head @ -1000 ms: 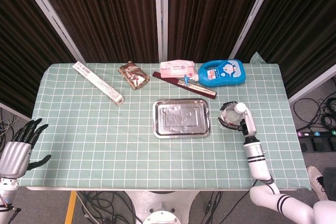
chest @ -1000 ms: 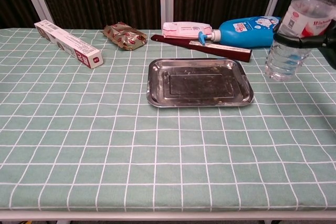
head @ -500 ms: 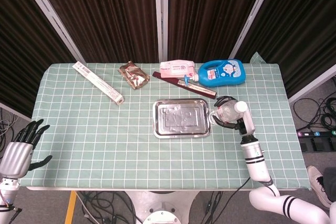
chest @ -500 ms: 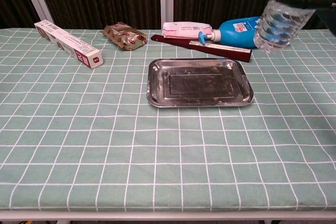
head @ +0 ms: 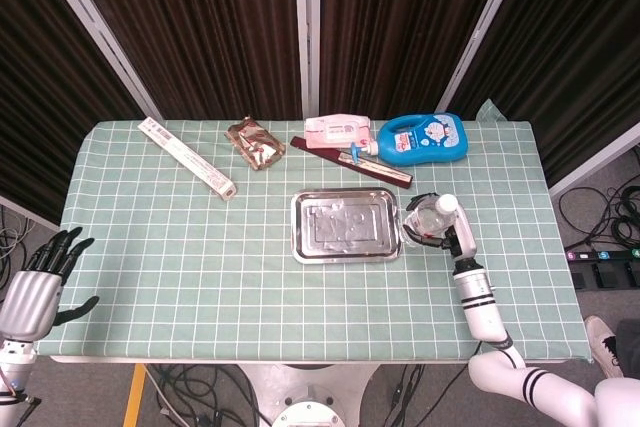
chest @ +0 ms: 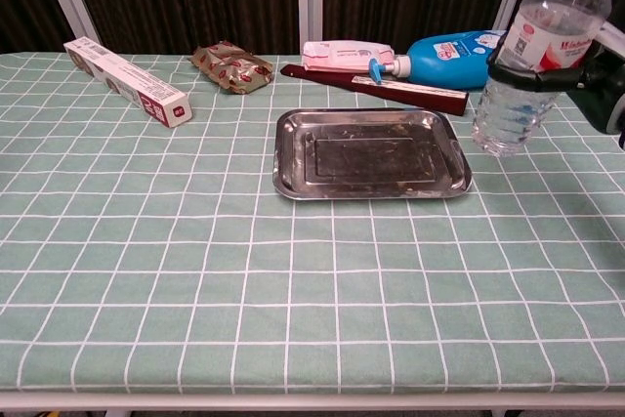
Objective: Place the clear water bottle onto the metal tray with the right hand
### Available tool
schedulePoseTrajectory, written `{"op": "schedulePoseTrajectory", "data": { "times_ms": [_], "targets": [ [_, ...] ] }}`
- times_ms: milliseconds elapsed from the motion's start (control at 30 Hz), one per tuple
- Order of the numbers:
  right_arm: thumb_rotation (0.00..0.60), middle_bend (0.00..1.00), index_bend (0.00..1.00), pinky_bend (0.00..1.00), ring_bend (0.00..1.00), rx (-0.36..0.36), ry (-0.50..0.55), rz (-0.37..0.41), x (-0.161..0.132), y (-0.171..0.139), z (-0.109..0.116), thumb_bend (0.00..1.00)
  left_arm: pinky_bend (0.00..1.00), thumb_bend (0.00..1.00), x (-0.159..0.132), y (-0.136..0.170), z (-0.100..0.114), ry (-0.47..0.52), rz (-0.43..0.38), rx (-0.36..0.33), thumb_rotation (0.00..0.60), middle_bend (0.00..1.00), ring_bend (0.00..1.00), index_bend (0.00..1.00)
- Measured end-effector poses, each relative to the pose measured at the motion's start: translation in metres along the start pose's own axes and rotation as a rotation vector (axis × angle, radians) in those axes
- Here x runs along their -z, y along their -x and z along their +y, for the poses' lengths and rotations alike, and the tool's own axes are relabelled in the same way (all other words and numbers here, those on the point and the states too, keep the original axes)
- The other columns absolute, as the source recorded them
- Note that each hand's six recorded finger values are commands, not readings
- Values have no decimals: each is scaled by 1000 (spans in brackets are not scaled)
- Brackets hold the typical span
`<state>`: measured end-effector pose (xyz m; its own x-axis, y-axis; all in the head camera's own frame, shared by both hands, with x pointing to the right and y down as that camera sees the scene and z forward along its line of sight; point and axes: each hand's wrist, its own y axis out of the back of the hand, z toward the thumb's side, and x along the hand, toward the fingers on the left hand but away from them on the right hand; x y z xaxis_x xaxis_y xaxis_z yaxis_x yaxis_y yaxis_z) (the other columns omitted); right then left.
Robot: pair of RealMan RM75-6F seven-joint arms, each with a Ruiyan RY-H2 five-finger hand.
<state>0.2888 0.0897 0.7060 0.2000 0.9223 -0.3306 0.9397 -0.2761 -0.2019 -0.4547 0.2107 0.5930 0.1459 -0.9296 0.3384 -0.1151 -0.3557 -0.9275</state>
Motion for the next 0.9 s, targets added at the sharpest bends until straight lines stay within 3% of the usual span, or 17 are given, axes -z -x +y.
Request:
{"op": "schedulePoseTrajectory", "data": {
  "times_ms": [200,300,533,900],
  "targets": [
    [600,477,546,416,305,-41,26,109,-48,3,-15,131,191,169,0,0,2,0,2,-4,600,158,86,186],
    [600,477,546,416,305,-53,6,122,-57,6,-21,132,192,169,0,0,2,1,4,-6,600,158,86,186],
    [600,479,546,421,305,-108,-66,60,-40,26,-40,131,191,169,7,2,2,-1,20,0,600,158,86,186],
    [600,477,547,423,305,-185,-103,-58,-3,66,-98,132,191,170,9,8,-3,0,19,24,600,158,86,186]
  ]
}}
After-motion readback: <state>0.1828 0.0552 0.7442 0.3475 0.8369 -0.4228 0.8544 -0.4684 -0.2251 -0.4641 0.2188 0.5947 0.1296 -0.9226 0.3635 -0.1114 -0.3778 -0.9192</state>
